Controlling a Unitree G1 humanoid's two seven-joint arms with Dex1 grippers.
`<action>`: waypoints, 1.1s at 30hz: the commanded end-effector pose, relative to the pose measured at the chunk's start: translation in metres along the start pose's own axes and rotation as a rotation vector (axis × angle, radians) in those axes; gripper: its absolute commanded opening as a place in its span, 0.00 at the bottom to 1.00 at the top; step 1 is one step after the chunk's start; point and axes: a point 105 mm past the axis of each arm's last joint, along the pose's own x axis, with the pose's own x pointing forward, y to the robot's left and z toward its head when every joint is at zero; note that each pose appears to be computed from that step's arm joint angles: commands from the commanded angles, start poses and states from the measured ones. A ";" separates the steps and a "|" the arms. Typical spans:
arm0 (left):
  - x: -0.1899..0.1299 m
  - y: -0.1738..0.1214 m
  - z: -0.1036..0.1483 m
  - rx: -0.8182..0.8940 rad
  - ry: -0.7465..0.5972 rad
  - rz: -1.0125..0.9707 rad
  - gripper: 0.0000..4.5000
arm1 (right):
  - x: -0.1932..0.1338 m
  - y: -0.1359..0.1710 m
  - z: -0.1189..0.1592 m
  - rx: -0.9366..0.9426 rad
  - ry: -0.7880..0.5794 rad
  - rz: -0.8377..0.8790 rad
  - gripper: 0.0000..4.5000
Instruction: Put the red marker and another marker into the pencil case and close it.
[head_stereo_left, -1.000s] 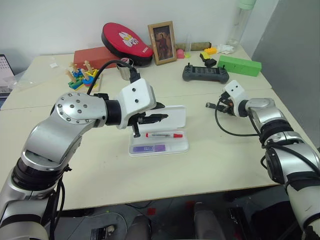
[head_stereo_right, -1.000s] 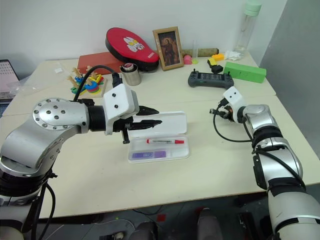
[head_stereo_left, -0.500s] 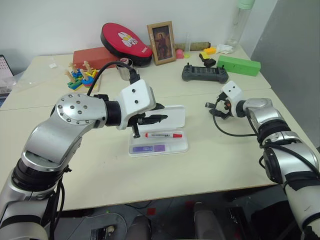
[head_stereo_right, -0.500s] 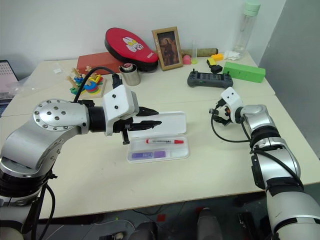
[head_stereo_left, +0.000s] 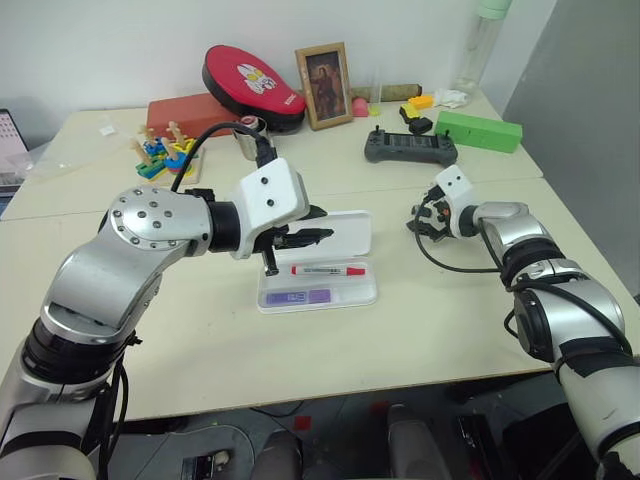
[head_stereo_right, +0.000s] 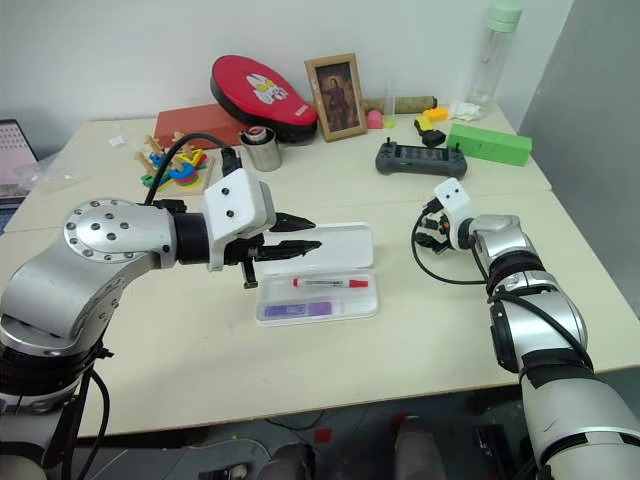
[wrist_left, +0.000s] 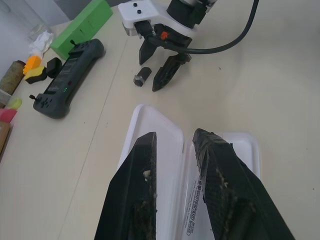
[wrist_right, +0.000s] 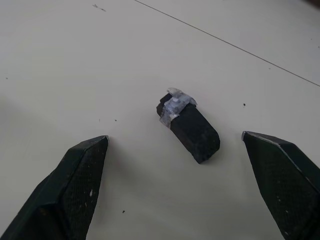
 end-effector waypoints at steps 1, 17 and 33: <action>-0.009 0.006 0.008 0.042 -0.011 0.052 0.27 | -0.005 -0.007 0.015 -0.001 -0.045 -0.023 0.99; -0.011 0.004 0.008 0.036 -0.010 0.057 0.27 | -0.001 -0.006 0.016 0.022 -0.059 -0.056 0.96; -0.010 0.003 0.008 0.029 -0.010 0.058 0.27 | 0.003 -0.002 0.026 0.013 -0.101 -0.066 0.16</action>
